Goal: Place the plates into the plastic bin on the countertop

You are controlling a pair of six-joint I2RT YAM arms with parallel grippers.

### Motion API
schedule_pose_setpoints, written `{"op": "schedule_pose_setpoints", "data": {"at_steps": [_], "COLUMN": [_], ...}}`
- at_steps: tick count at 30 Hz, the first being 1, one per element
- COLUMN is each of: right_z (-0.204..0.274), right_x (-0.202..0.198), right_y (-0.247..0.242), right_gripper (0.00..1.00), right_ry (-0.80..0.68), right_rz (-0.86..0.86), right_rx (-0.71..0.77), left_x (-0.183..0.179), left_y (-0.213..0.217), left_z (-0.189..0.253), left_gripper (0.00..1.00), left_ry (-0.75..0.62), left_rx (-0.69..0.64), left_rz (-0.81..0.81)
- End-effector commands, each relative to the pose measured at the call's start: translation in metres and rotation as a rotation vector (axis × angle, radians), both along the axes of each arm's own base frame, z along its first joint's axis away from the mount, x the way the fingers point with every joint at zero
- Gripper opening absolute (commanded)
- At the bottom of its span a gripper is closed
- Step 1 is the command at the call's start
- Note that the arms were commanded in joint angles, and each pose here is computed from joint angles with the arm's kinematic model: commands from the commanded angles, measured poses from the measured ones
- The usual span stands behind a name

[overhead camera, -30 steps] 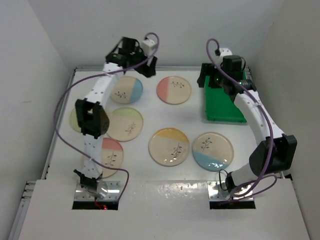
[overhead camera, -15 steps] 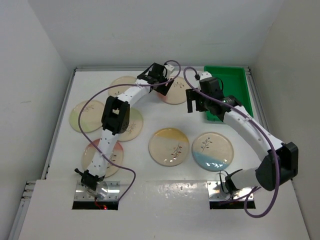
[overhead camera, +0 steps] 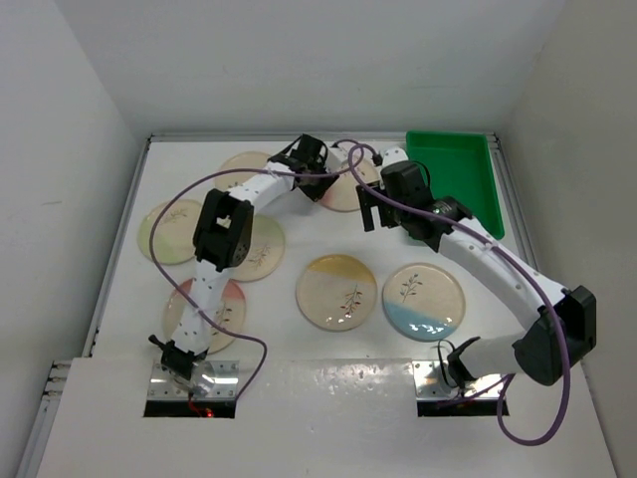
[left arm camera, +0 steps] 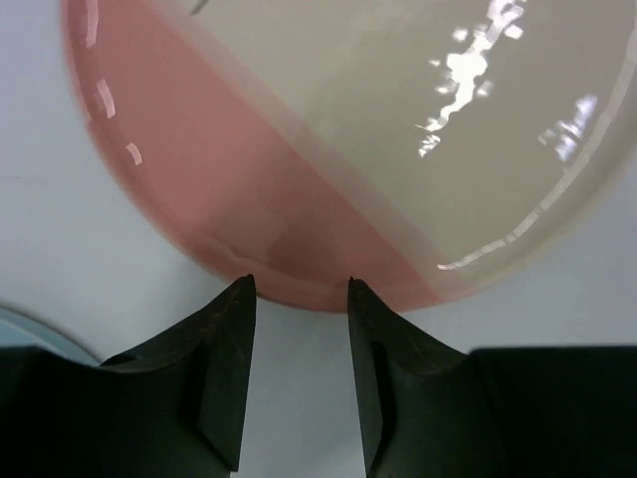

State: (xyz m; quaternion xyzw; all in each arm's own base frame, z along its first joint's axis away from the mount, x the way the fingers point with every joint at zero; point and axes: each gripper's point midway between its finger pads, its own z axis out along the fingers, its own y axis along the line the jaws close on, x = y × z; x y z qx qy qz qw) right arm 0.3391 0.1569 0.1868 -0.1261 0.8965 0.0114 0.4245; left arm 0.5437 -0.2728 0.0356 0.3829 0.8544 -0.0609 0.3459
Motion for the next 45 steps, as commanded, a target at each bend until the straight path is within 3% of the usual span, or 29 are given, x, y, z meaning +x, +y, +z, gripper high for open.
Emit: {"op": "schedule_pose_setpoints", "data": {"at_steps": [1, 2, 3, 4, 8, 10, 12, 14, 15, 19, 20, 23, 29, 33, 40, 42, 45], "right_z": [0.023, 0.022, 0.023, 0.023, 0.022, 0.022, 0.022, 0.019, 0.018, 0.014, 0.015, 0.015, 0.015, 0.012, 0.009, 0.01, 0.002], "right_x": [0.006, 0.006, 0.004, 0.004, 0.002, 0.002, 0.002, 0.002, 0.003, 0.002, 0.0, -0.001, -0.003, -0.003, -0.009, -0.009, -0.009], "right_y": [0.004, 0.004, 0.005, 0.004, 0.004, 0.005, 0.006, 0.011, 0.012, 0.02, 0.021, 0.02, 0.02, 0.024, 0.023, 0.025, 0.029], "right_gripper": [0.91, 0.91, 0.91, 0.92, 0.92, 0.92, 0.92, 0.93, 0.93, 0.93, 0.93, 0.93, 0.93, 0.93, 0.93, 0.93, 0.95], "right_ry": [-0.079, -0.078, -0.082, -0.085, -0.09, -0.092, -0.091, -0.087, -0.087, -0.061, -0.064, -0.068, -0.08, -0.07, -0.064, -0.071, -0.051], "right_rz": [0.018, 0.02, 0.026, 0.024, 0.033, 0.039, 0.045, 0.057, 0.062, 0.093, 0.102, 0.105, 0.097, 0.103, 0.099, 0.099, 0.114], "right_rx": [-0.02, -0.026, -0.023, -0.026, -0.036, -0.032, -0.03, -0.017, -0.015, -0.008, -0.013, -0.019, -0.005, -0.023, -0.051, -0.037, -0.017], "left_x": [-0.086, -0.115, -0.118, -0.125, -0.137, -0.142, -0.116, -0.093, -0.069, -0.01, -0.006, -0.011, -0.045, -0.052, -0.071, -0.069, -0.068], "left_y": [0.018, 0.033, 0.035, 0.039, 0.061, 0.062, 0.054, 0.053, 0.044, 0.076, 0.082, 0.093, 0.083, 0.079, 0.093, 0.09, 0.076], "left_z": [-0.018, -0.037, -0.018, -0.022, -0.019, -0.004, 0.017, 0.032, 0.059, 0.074, 0.071, 0.051, 0.028, 0.024, -0.027, -0.032, -0.039], "left_gripper": [0.44, 0.44, 0.44, 0.44, 0.46, 0.54, 0.63, 0.69, 0.69, 0.69, 0.59, 0.45, 0.43, 0.41, 0.41, 0.37, 0.19], "left_ry": [0.221, 0.258, 0.174, 0.19, 0.255, 0.22, 0.135, 0.146, 0.079, 0.055, 0.065, 0.146, 0.309, 0.348, 0.455, 0.465, 0.481], "left_rx": [0.062, 0.135, 0.199, 0.212, 0.194, 0.17, 0.125, 0.046, 0.011, -0.07, -0.08, -0.12, -0.184, -0.213, -0.142, -0.148, -0.162], "left_rz": [-0.341, -0.414, -0.532, -0.552, -0.589, -0.63, -0.545, -0.364, -0.311, 0.059, 0.101, 0.151, 0.104, 0.102, 0.183, 0.178, 0.147]}}
